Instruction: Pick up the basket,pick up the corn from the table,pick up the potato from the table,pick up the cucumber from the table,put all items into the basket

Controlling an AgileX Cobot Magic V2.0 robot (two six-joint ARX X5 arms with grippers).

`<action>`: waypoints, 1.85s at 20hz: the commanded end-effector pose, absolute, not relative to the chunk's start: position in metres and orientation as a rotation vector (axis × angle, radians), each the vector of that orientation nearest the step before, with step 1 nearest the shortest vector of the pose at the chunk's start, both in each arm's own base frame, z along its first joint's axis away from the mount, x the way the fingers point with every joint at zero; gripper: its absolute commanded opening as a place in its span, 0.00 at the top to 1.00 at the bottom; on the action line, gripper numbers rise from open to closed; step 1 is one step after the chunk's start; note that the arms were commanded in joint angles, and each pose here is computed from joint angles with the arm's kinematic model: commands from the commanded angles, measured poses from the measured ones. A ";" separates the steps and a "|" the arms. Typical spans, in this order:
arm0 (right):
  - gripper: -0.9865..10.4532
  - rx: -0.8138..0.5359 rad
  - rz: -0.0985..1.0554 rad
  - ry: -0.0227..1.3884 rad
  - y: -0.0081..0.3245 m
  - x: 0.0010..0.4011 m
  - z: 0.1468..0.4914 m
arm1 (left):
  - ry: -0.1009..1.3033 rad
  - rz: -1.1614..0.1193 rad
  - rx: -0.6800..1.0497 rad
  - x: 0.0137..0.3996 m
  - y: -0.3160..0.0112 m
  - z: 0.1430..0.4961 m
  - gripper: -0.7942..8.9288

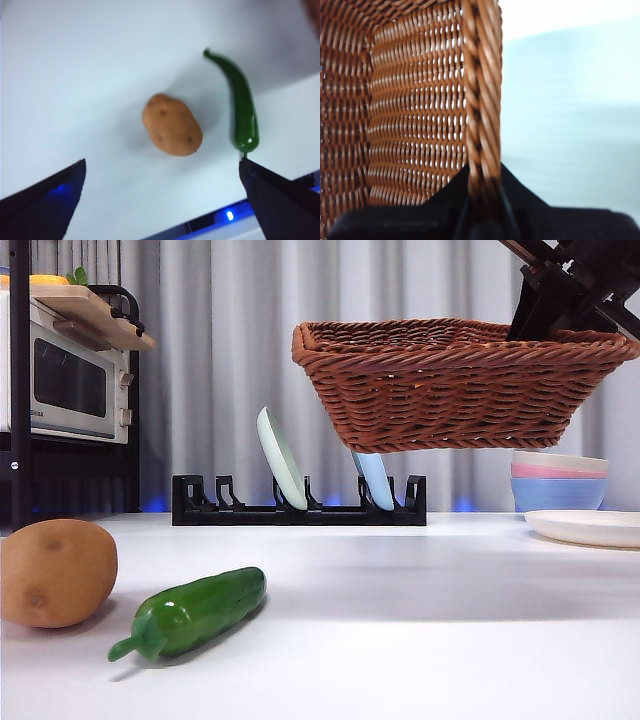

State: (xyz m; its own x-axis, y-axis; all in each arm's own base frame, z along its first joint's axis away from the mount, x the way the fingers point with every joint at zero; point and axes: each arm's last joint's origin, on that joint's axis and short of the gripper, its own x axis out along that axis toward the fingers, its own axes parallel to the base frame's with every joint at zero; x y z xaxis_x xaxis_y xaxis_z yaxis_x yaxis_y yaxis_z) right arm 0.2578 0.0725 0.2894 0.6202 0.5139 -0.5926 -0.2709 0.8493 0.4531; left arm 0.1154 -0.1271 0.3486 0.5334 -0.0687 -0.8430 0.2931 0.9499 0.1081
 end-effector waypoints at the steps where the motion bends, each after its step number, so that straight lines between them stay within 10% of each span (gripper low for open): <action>1: 0.93 0.347 0.468 0.763 0.073 0.259 0.294 | 0.985 -0.206 0.216 0.121 -0.135 0.326 0.37; 22: 0.93 0.336 0.467 0.779 0.073 0.257 0.293 | 1.316 -0.253 0.049 0.225 -0.123 0.197 0.39; 25: 0.93 0.336 0.464 0.789 0.072 0.257 0.292 | 1.288 -0.304 0.097 0.227 -0.124 0.197 0.96; 27: 0.93 0.336 0.463 0.791 0.072 0.257 0.292 | 1.289 -0.328 0.111 0.227 -0.124 0.199 0.93; 33: 0.93 0.320 0.463 0.786 0.072 0.257 0.292 | 1.247 -0.771 0.061 0.196 -0.119 0.290 0.93; 37: 0.93 0.321 0.463 0.785 0.072 0.257 0.292 | 0.838 -0.964 -0.054 0.185 -0.119 0.382 0.93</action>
